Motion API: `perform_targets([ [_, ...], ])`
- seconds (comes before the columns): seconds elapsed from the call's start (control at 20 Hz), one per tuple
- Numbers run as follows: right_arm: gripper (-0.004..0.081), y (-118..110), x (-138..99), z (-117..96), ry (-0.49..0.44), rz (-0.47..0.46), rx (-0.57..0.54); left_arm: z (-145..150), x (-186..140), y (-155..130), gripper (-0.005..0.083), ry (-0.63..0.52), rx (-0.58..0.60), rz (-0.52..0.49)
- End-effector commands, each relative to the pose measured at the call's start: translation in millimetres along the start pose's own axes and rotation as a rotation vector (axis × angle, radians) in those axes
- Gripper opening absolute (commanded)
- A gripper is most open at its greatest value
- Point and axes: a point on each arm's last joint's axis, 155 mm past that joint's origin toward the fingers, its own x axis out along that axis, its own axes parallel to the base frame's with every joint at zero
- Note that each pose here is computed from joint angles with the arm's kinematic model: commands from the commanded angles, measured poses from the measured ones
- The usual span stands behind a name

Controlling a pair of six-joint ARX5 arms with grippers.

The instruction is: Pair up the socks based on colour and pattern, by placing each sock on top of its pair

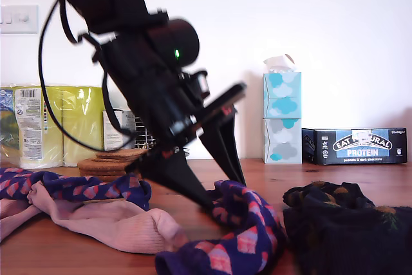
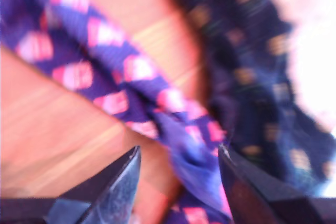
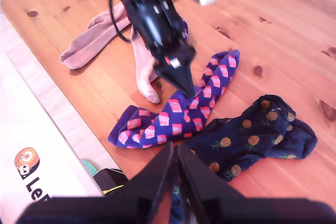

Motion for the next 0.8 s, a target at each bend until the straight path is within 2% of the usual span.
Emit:
perform_targets([
  [0.0, -0.0013, 2, -2, 5, -0.017, 0.007, -0.010, 5, 6, 2, 0.0431, -0.023, -0.023, 0.001],
  [0.2, -0.0013, 2, -2, 5, -0.018, 0.006, -0.010, 14, 14, 9, 0.0429, -0.057, -0.056, 0.019],
  [0.45, -0.0013, 1, -2, 7, -0.024, 0.006, -0.012, -5, 33, 20, 0.0423, 0.022, -0.102, 0.043],
  [0.5, -0.0013, 1, -2, 7, -0.024, 0.006, -0.012, -5, 33, 19, 0.0393, 0.019, -0.096, 0.041],
  [0.55, -0.0013, 1, -2, 7, -0.024, 0.006, -0.012, -3, 33, 18, 0.0311, 0.013, -0.092, 0.040],
  [0.65, -0.0013, 1, -2, 7, -0.024, 0.006, -0.011, 4, 29, 13, 0.0041, -0.001, -0.060, 0.035],
  [0.7, -0.0013, 1, -2, 7, -0.023, 0.006, -0.011, 10, 26, 11, -0.0026, -0.011, -0.031, 0.034],
  [0.75, -0.0013, 2, -2, 6, -0.022, 0.006, -0.011, 15, 19, 8, -0.0019, -0.017, -0.017, 0.035],
])
